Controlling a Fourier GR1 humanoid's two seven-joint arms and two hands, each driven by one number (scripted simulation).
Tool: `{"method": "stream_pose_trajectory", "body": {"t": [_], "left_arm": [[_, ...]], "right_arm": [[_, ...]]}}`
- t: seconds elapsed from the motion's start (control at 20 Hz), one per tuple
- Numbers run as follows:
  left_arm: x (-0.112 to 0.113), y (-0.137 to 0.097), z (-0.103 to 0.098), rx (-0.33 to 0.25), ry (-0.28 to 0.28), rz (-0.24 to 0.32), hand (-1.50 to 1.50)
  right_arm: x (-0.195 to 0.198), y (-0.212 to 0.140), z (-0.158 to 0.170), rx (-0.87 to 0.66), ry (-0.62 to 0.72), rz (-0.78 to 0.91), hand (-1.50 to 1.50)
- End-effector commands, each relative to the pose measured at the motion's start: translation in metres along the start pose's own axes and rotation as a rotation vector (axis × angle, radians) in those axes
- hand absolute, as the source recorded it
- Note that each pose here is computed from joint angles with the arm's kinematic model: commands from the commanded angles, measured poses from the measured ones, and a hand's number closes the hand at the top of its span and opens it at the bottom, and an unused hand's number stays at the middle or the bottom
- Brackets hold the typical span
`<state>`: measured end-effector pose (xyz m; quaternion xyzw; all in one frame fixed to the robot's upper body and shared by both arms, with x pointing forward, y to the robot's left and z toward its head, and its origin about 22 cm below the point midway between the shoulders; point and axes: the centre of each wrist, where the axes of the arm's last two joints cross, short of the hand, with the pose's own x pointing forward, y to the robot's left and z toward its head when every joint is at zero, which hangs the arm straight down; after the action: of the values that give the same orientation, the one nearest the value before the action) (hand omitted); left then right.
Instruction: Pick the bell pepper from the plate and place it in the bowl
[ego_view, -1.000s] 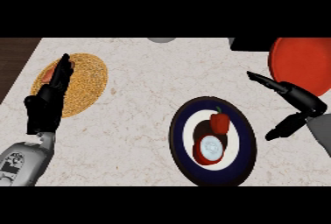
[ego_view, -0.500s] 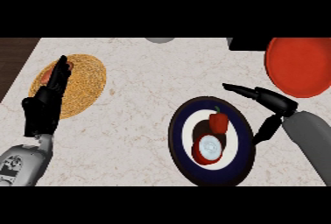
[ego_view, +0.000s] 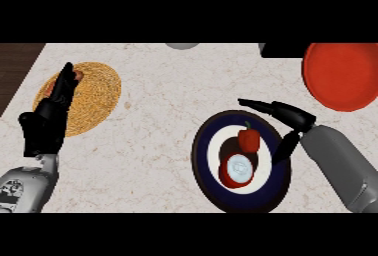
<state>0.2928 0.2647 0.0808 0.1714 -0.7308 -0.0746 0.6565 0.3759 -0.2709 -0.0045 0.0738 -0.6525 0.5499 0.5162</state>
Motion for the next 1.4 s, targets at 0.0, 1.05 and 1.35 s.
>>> {"method": "stream_pose_trajectory", "body": {"t": [0.0, 1.05, 1.35], "left_arm": [[0.007, -0.006, 0.001, -0.001, 0.007, -0.005, 0.0], [0.001, -0.001, 0.017, -0.011, 0.001, 0.006, 0.0], [-0.001, 0.001, 0.002, -0.018, 0.001, -0.002, 0.0]], "right_arm": [[-0.01, 0.027, -0.015, 0.03, -0.003, -0.014, -1.5], [-0.02, 0.041, -0.027, -0.03, -0.15, 0.067, 1.5], [0.033, -0.045, -0.075, -0.739, 0.34, -0.056, 1.5]]}}
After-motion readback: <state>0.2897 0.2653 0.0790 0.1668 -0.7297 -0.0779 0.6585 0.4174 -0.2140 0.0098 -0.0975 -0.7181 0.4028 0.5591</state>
